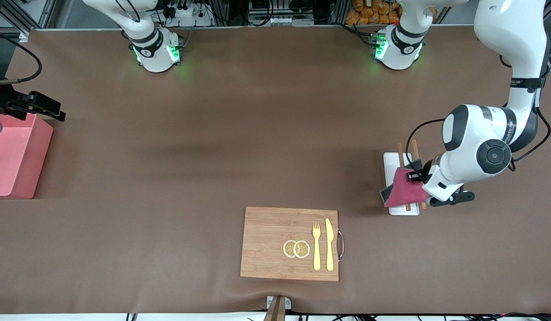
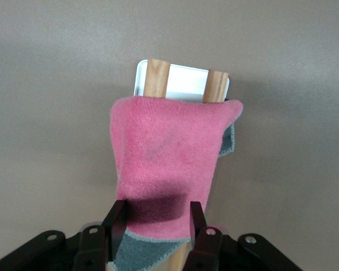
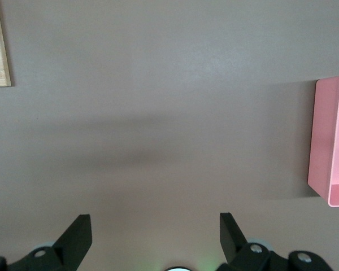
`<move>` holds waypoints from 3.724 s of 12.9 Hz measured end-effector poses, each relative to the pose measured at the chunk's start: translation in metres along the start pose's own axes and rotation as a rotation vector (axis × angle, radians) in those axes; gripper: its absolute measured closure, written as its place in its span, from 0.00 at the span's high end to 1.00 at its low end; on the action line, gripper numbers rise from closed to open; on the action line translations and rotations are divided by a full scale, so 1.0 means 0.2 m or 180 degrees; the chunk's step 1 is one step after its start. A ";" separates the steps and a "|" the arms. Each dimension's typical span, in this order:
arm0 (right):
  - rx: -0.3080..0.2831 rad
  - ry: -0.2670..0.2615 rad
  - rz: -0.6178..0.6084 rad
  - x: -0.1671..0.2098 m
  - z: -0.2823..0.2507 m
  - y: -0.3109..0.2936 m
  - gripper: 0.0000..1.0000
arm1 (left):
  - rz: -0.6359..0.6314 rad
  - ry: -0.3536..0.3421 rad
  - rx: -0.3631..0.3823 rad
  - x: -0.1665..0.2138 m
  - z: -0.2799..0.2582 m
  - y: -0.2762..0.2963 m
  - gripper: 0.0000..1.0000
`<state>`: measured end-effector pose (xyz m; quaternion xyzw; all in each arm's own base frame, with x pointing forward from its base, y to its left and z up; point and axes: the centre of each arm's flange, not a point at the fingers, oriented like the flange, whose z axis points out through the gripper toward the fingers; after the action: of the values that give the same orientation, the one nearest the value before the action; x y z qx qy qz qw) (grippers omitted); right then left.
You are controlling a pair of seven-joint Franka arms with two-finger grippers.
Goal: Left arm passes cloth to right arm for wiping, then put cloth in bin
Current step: 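Grasp the pink cloth with the left gripper, then lift the cloth with the left gripper while the right gripper reaches over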
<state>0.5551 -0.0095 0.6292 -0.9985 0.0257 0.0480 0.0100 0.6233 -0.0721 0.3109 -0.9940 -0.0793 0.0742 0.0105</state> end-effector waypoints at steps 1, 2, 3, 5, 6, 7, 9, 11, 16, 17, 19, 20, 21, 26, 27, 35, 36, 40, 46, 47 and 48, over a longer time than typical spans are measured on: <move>0.0000 0.0000 0.0000 0.00 0.00 0.00 1.00 | -0.0005 -0.0002 0.0001 0.00 0.00 -0.01 0.54; 0.0000 -0.0001 0.0000 0.00 0.00 0.00 1.00 | -0.0011 -0.0003 0.0002 0.00 0.00 -0.01 0.54; 0.0000 -0.0002 -0.0001 0.00 0.00 0.00 1.00 | -0.0020 -0.0005 0.0003 0.00 0.00 -0.02 0.54; 0.0001 -0.0012 -0.0006 0.00 0.00 -0.01 1.00 | -0.0035 -0.0011 0.0004 0.01 0.01 -0.03 0.52; 0.0011 -0.0035 -0.0014 -0.01 0.01 -0.01 1.00 | -0.0041 -0.0014 0.0004 0.01 0.01 -0.04 0.50; 0.0056 -0.0067 -0.0023 -0.01 0.01 -0.02 1.00 | -0.0042 -0.0016 0.0005 0.01 0.01 -0.04 0.44; 0.0253 -0.0116 -0.0021 -0.01 0.02 -0.03 1.00 | -0.0043 -0.0018 0.0005 0.01 0.01 -0.04 0.37; 0.0468 -0.0182 0.0030 0.01 0.06 0.00 1.00 | -0.0044 -0.0017 0.0020 0.01 0.01 -0.05 0.22; 0.0955 -0.0488 0.0163 0.21 0.38 -0.05 1.00 | -0.0045 0.0002 0.0020 0.01 -0.01 -0.06 0.03; 0.1042 -0.0554 0.0209 0.25 0.46 -0.06 1.00 | -0.0045 0.0002 0.0021 0.01 -0.01 -0.06 0.03; 0.1258 -0.0684 0.0323 0.31 0.57 -0.08 1.00 | -0.0045 0.0002 0.0020 0.01 -0.01 -0.06 0.03; 0.1375 -0.0747 0.0409 0.33 0.60 -0.08 1.00 | -0.0045 0.0002 0.0020 0.01 -0.01 -0.06 0.03; 0.1464 -0.0798 0.0475 0.35 0.63 -0.08 1.00 | -0.0045 0.0002 0.0020 0.01 -0.01 -0.06 0.03; 0.1613 -0.0957 0.0561 0.35 0.70 -0.09 1.00 | 0.0043 0.0043 0.0023 -0.06 -0.26 0.04 0.03; 0.1622 -0.0986 0.0567 0.35 0.72 -0.10 1.00 | 0.0055 0.0092 0.0008 -0.10 -0.36 0.10 0.03; 0.1819 -0.1394 0.1326 0.33 0.75 -0.26 1.00 | 0.0318 0.0423 -0.0417 -0.55 -0.72 1.19 0.03; 0.1865 -0.1476 0.1485 0.34 0.76 -0.29 1.00 | 0.0247 0.0447 -0.0490 -0.60 -0.73 1.32 0.03; 0.2146 -0.2025 0.2215 0.45 1.03 -0.33 1.00 | -0.0300 0.0567 -0.0986 -0.80 -0.80 1.79 0.03; 0.2333 -0.2023 0.2549 0.64 1.37 -0.55 1.00 | -0.1359 0.0385 -0.1976 -1.12 -0.65 2.34 0.03; 0.2315 -0.2001 0.2525 0.65 1.38 -0.62 1.00 | -0.1547 0.0317 -0.2140 -1.16 -0.65 2.39 0.03; 0.2277 -0.2005 0.2573 0.66 1.40 -0.69 1.00 | -0.1747 0.0246 -0.2342 -1.20 -0.66 2.44 0.03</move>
<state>0.6668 0.1275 0.3406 -0.7826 0.4118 0.3285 0.3319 0.4857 -0.5927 0.4606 -0.8759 -0.3603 -0.0016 -0.3209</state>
